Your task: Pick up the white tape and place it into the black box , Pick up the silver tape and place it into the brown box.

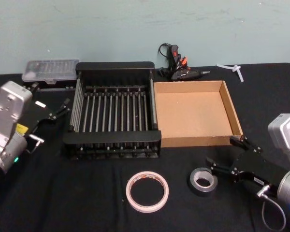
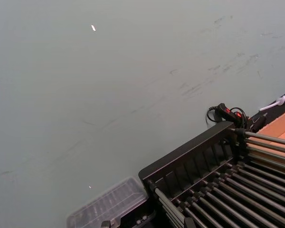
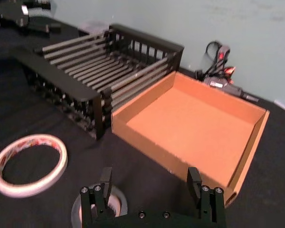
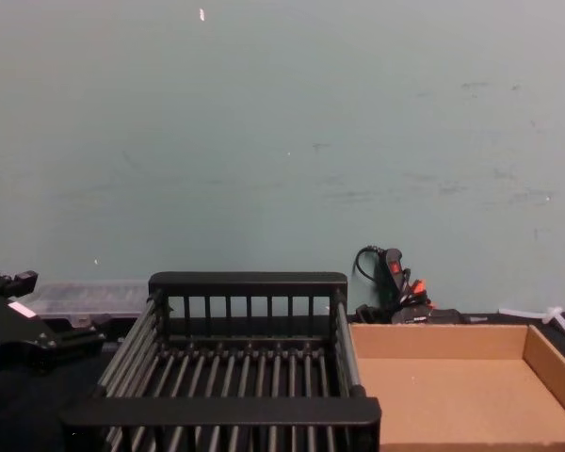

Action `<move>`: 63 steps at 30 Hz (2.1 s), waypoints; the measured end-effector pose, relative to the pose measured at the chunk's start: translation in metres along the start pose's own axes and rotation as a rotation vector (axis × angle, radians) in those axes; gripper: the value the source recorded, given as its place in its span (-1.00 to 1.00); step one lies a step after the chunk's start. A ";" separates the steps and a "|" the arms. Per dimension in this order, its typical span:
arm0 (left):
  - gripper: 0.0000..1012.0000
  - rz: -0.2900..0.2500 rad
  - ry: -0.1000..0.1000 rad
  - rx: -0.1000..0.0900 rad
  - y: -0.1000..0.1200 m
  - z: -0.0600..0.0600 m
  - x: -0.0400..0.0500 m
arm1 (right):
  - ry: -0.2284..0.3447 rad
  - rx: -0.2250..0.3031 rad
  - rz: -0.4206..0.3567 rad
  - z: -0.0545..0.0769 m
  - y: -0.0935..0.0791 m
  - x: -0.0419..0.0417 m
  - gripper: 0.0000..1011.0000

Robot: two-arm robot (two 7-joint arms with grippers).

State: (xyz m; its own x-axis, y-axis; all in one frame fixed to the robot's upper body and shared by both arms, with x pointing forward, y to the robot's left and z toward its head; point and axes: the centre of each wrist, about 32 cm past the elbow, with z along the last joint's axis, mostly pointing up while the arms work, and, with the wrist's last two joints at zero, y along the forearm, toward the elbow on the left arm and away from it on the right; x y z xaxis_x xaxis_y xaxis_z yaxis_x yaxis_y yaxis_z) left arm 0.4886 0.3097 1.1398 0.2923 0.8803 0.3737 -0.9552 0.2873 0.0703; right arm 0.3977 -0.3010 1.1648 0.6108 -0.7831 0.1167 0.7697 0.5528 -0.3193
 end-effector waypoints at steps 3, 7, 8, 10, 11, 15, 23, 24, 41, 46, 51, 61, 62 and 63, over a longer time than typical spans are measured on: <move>0.98 0.000 0.000 0.000 0.000 0.000 0.0000 | -0.004 -0.027 0.006 -0.001 -0.001 -0.0007 0.98; 0.98 0.000 0.000 0.000 0.000 0.000 0.0000 | -0.010 -0.051 0.013 -0.001 -0.001 -0.0011 0.98; 0.98 0.000 0.000 0.000 0.000 0.000 0.0000 | -0.010 -0.060 0.017 -0.002 -0.001 -0.0014 0.98; 0.98 0.000 0.000 0.000 0.000 0.000 0.0000 | -0.008 -0.072 0.023 -0.002 0.000 -0.0018 0.98; 0.98 0.000 0.000 0.000 0.000 0.000 0.0000 | -0.006 -0.076 0.024 -0.002 0.000 -0.0020 0.98; 0.98 0.000 0.000 0.000 0.000 0.000 0.0000 | 0.007 -0.095 0.031 -0.003 0.003 -0.0023 0.98; 0.98 0.000 0.000 0.000 0.000 0.000 0.0000 | 0.020 -0.129 0.041 -0.003 0.007 -0.0028 0.98; 0.98 0.000 0.000 0.000 0.000 0.000 0.0000 | 0.024 -0.136 0.042 -0.004 0.009 -0.0029 0.98; 0.98 0.000 0.000 0.000 0.000 0.000 0.0000 | 0.038 -0.170 0.047 -0.003 0.019 -0.0031 0.98; 0.98 0.000 0.000 0.000 0.000 0.000 0.0000 | 0.038 -0.176 0.049 -0.003 0.020 -0.0031 0.98; 0.98 0.000 0.000 0.000 0.000 0.000 0.0000 | 0.040 -0.184 0.050 -0.004 0.021 -0.0038 0.98; 0.98 0.000 0.000 0.000 0.000 0.000 0.0000 | 0.038 -0.187 0.049 -0.004 0.021 -0.0042 0.98; 0.98 0.000 0.000 0.000 0.000 0.000 0.0000 | 0.038 -0.187 0.049 -0.004 0.021 -0.0042 0.98; 0.98 0.000 0.000 0.000 0.000 0.000 0.0000 | 0.038 -0.187 0.049 -0.004 0.021 -0.0042 0.98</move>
State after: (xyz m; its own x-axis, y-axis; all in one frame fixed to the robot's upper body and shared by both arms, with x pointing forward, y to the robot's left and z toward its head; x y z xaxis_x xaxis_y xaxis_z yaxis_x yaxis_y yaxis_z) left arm 0.4886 0.3097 1.1398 0.2923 0.8803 0.3737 -0.9553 0.2873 0.0703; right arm 0.4109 -0.2871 1.1536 0.6365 -0.7687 0.0620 0.6892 0.5309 -0.4931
